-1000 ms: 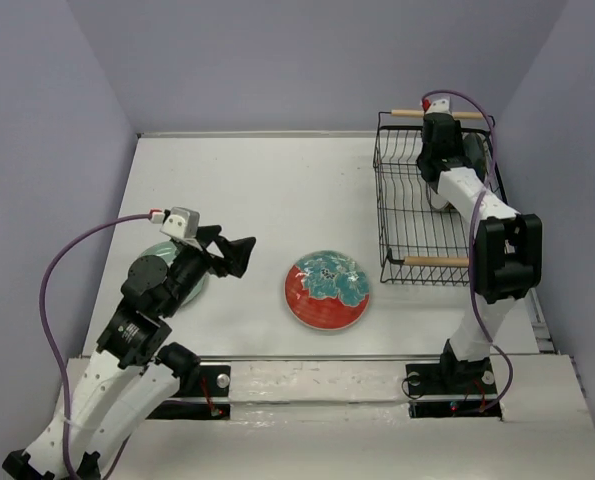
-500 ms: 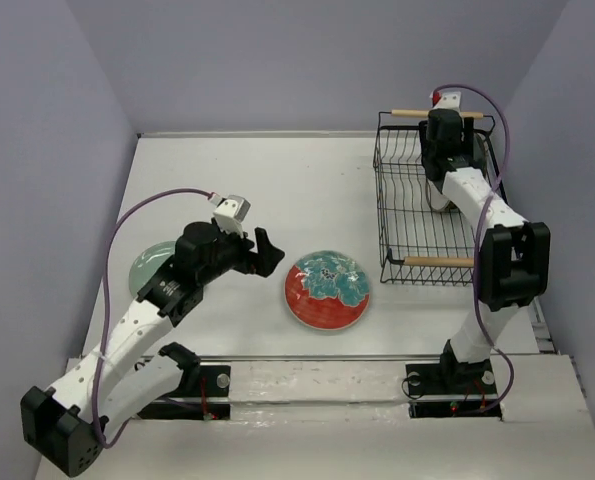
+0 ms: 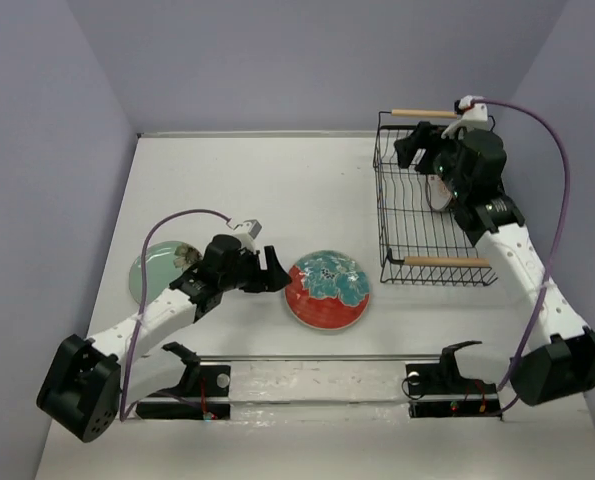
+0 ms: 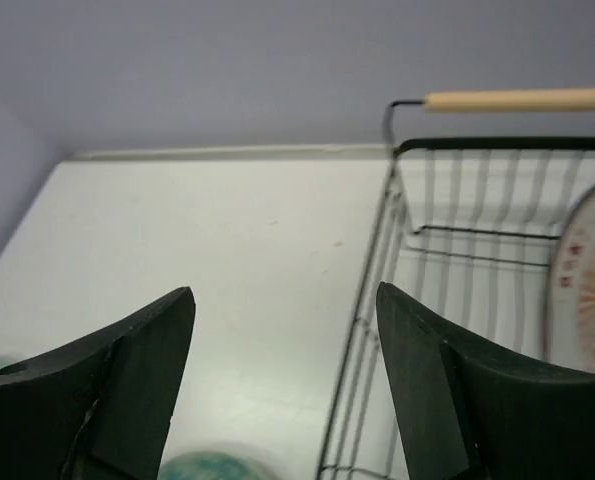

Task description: Load the plates into the dish rack

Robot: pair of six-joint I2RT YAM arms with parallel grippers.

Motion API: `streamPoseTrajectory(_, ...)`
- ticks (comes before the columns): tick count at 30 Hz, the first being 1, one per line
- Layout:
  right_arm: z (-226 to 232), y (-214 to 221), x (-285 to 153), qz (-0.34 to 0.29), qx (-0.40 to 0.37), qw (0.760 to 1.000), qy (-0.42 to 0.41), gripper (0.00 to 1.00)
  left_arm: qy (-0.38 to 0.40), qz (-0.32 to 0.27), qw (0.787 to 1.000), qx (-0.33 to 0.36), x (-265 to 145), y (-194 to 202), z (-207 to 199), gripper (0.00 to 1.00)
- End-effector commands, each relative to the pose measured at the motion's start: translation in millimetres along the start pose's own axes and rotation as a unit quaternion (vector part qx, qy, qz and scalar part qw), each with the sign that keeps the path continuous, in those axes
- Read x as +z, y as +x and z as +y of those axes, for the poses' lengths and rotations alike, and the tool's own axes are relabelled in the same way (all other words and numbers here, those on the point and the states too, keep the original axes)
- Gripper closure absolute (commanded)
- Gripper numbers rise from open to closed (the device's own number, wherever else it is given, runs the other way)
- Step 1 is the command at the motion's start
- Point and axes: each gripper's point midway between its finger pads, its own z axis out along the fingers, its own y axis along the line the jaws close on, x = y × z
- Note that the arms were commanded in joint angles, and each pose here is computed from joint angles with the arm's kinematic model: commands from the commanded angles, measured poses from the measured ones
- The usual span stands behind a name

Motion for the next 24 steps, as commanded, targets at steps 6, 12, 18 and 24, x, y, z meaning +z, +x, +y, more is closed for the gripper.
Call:
streamPoseTrajectory(6, 109.1, 62.1, -65.6, 0.056, 0.08, 0.969, -0.229, 0.23, 0.055, 0.042, 0.996, -0.063, 42.2, 26.8, -6.9, 0.23)
streamPoseTrajectory(12, 121.5, 95.8, -82.9, 0.087, 0.102, 0.952, -0.276, 0.28, 0.065, 0.061, 0.993, -0.071, 57.8, 38.8, -7.2, 0.33)
streamPoseTrajectory(18, 121.8, 99.4, -89.6, 0.078, 0.117, 0.948, -0.285, 0.29, 0.06, 0.058, 0.993, -0.089, 73.4, 44.6, -0.1, 0.71)
streamPoseTrajectory(24, 129.1, 103.2, -96.0, 0.098, 0.099, 0.94, -0.311, 0.29, 0.058, 0.029, 0.994, -0.088, 63.9, 36.2, 1.2, 0.94)
